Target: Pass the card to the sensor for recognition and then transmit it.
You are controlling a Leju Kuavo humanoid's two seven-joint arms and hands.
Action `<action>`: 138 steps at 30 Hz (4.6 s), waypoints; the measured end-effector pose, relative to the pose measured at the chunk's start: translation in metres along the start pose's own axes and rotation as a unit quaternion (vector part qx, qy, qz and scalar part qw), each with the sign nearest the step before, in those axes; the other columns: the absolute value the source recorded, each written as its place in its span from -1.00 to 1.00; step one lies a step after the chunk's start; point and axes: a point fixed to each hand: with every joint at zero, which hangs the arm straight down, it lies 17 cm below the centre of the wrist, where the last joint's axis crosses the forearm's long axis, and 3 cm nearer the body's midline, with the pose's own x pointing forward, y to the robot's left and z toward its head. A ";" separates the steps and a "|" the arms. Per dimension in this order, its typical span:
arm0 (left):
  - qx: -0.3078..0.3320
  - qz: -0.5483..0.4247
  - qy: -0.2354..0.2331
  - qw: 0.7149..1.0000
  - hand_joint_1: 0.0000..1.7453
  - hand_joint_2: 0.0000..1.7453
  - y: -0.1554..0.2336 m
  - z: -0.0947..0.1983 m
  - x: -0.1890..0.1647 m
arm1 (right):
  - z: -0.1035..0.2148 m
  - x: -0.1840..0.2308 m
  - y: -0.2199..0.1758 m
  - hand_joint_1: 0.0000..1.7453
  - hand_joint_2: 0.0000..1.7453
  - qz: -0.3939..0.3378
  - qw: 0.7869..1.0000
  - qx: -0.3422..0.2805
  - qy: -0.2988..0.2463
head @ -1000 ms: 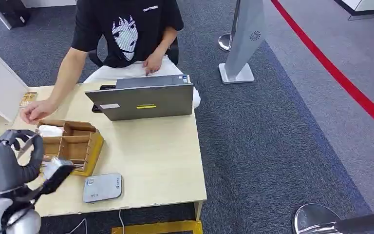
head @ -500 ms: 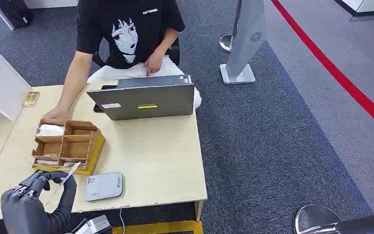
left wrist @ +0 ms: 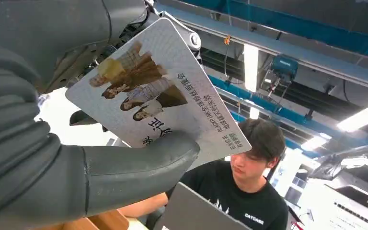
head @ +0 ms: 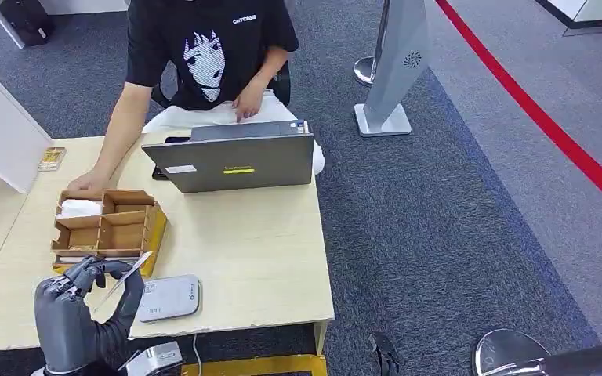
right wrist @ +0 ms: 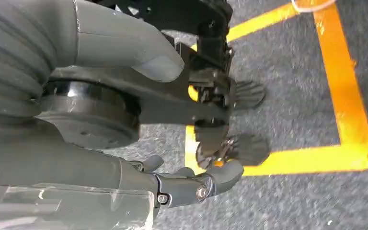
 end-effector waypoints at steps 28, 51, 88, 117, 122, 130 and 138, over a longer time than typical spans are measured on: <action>-0.214 -0.151 0.236 0.936 1.00 1.00 -0.114 0.144 -0.223 | 0.005 0.042 0.006 -1.00 1.00 -0.076 0.994 0.002 -0.081; -0.201 -0.171 0.303 0.916 1.00 1.00 -0.048 0.199 -0.218 | 0.027 0.009 -0.139 -1.00 1.00 -0.367 0.885 -0.083 -0.275; -0.119 -0.425 0.209 0.873 1.00 1.00 0.093 0.000 -0.274 | 0.016 0.010 -0.112 -1.00 1.00 -0.270 0.934 -0.058 -0.228; -0.262 -0.478 0.173 0.820 1.00 1.00 0.015 -0.038 -0.344 | 0.015 0.018 -0.106 -1.00 1.00 -0.247 0.940 -0.055 -0.227; -0.249 -0.478 0.178 0.823 -1.00 1.00 0.017 -0.044 -0.339 | 0.015 0.018 -0.107 -1.00 1.00 -0.249 0.939 -0.057 -0.229; -0.234 -0.473 0.172 0.832 -1.00 1.00 0.015 -0.051 -0.325 | 0.015 0.017 -0.107 -1.00 1.00 -0.250 0.939 -0.057 -0.229; -0.186 -0.450 0.129 0.864 -1.00 1.00 0.020 -0.063 -0.281 | 0.014 0.007 -0.111 -1.00 1.00 -0.258 0.938 -0.063 -0.223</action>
